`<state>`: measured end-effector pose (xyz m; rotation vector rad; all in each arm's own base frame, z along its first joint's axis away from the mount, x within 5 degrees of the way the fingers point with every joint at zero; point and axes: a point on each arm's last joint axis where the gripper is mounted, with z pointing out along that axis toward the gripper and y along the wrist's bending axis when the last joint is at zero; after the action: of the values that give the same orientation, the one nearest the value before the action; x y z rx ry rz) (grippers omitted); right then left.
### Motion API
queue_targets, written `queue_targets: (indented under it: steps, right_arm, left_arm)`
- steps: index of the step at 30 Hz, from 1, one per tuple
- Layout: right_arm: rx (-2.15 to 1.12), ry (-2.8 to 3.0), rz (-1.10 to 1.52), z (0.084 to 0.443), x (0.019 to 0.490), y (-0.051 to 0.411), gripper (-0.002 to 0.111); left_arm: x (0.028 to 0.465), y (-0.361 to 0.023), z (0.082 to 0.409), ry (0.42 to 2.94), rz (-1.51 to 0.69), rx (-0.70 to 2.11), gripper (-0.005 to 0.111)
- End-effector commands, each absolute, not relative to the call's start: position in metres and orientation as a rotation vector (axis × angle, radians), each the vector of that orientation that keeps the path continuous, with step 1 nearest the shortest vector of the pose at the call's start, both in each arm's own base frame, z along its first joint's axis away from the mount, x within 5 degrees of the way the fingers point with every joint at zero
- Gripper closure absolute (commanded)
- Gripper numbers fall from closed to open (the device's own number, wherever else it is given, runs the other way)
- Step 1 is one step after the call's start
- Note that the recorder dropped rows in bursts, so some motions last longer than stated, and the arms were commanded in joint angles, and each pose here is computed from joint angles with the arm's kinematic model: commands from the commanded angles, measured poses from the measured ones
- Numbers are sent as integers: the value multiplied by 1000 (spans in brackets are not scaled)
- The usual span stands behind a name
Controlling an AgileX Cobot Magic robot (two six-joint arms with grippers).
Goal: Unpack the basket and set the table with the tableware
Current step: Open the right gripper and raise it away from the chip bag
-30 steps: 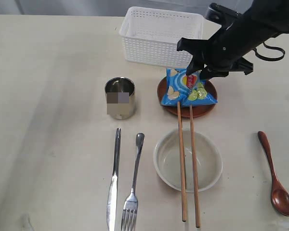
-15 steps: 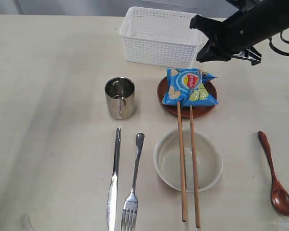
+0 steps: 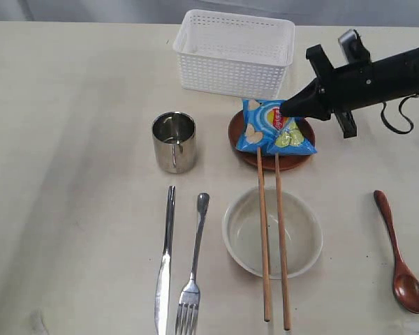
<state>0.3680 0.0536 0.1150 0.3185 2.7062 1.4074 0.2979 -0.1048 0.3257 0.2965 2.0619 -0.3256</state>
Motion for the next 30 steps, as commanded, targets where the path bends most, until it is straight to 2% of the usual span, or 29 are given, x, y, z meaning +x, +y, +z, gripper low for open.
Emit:
queue_targets:
  steps: [1, 11, 14, 21, 30]
  right_arm:
    - [356, 2701, 1364, 107, 371, 49, 109]
    - [333, 2827, 1135, 97, 368, 49, 109]
    - [346, 2808, 1183, 100, 368, 52, 109]
    - [281, 2689, 1279, 136, 369, 57, 109]
    - [67, 2618, 1174, 195, 356, 55, 109]
  left_arm:
    - [296, -104, 328, 2055, -319, 303, 107]
    - [296, -104, 328, 2055, -319, 303, 107]
    - [296, -104, 328, 2055, -319, 303, 107]
    - [296, -103, 328, 2053, -319, 302, 107]
    - [295, -104, 327, 2070, -322, 309, 107]
